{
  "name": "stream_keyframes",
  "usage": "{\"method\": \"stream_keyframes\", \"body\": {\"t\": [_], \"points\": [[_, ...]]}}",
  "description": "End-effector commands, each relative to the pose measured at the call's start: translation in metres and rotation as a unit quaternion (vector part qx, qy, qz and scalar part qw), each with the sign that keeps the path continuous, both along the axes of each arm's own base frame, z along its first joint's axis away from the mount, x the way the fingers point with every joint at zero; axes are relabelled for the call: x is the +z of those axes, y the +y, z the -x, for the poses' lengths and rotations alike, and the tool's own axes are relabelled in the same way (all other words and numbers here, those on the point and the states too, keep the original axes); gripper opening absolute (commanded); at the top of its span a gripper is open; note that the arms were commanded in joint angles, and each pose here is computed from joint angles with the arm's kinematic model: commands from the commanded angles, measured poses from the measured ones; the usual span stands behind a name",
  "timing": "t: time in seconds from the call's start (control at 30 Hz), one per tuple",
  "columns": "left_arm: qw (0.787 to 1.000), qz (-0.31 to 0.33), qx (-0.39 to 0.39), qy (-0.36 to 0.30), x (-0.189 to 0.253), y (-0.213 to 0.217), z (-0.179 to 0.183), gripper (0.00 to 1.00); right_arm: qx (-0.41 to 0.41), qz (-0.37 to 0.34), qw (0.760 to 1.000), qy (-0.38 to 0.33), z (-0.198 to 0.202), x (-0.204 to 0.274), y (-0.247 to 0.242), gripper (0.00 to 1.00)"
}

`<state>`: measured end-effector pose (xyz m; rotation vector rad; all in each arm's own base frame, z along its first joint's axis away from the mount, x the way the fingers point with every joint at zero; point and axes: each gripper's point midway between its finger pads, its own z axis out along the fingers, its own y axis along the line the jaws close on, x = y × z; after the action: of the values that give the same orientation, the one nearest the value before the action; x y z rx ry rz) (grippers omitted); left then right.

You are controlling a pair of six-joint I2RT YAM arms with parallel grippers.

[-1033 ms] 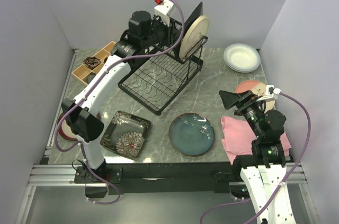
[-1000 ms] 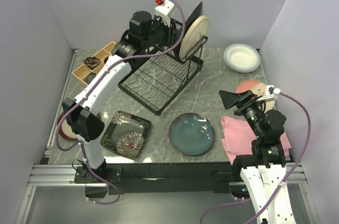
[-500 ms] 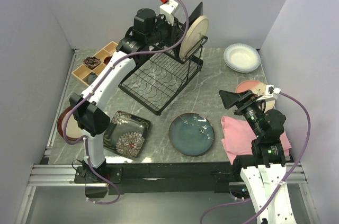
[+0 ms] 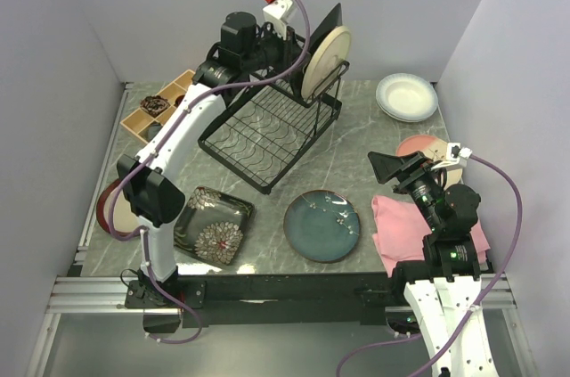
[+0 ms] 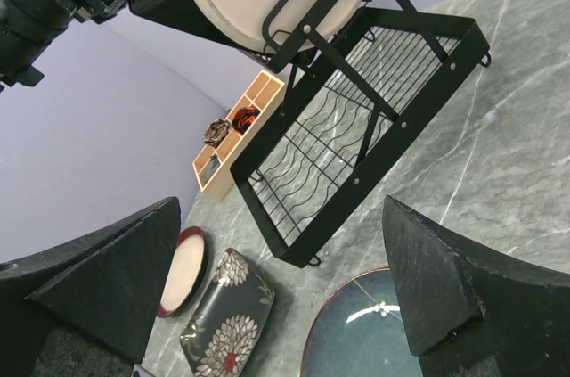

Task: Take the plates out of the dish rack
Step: Unload the plate from the dish rack.

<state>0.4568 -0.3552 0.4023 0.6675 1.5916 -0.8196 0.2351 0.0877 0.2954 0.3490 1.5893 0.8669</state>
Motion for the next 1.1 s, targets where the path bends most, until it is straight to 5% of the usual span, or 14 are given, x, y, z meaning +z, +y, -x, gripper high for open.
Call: {"method": "stream_keyframes", "body": {"t": [0.0, 0.2, 0.5, 0.87, 1.07], "points": [[0.999, 0.03, -0.026, -0.035, 0.0299, -0.0064, 0.0047, 0.18, 0.005, 0.002, 1.0, -0.024, -0.0008, 0.0097, 0.0014, 1.0], [0.998, 0.034, -0.035, -0.036, 0.0307, -0.0085, 0.0054, 0.17, 0.004, 0.003, 1.0, -0.025, -0.0006, 0.01, 0.0013, 1.0], [0.998, 0.042, -0.038, -0.035, 0.0332, -0.0089, 0.0096, 0.34, 0.002, 0.002, 1.0, -0.026, 0.0007, 0.0107, 0.0008, 1.0], [0.998, 0.037, -0.035, -0.034, 0.0281, -0.0089, 0.0054, 0.11, 0.002, 0.003, 1.0, -0.028, 0.0019, 0.0116, 0.0005, 1.0], [0.998, 0.039, -0.034, -0.033, 0.0294, -0.0102, 0.0048, 0.24, 0.002, 0.003, 1.0, -0.029, 0.0022, 0.0119, 0.0005, 1.0]]}}
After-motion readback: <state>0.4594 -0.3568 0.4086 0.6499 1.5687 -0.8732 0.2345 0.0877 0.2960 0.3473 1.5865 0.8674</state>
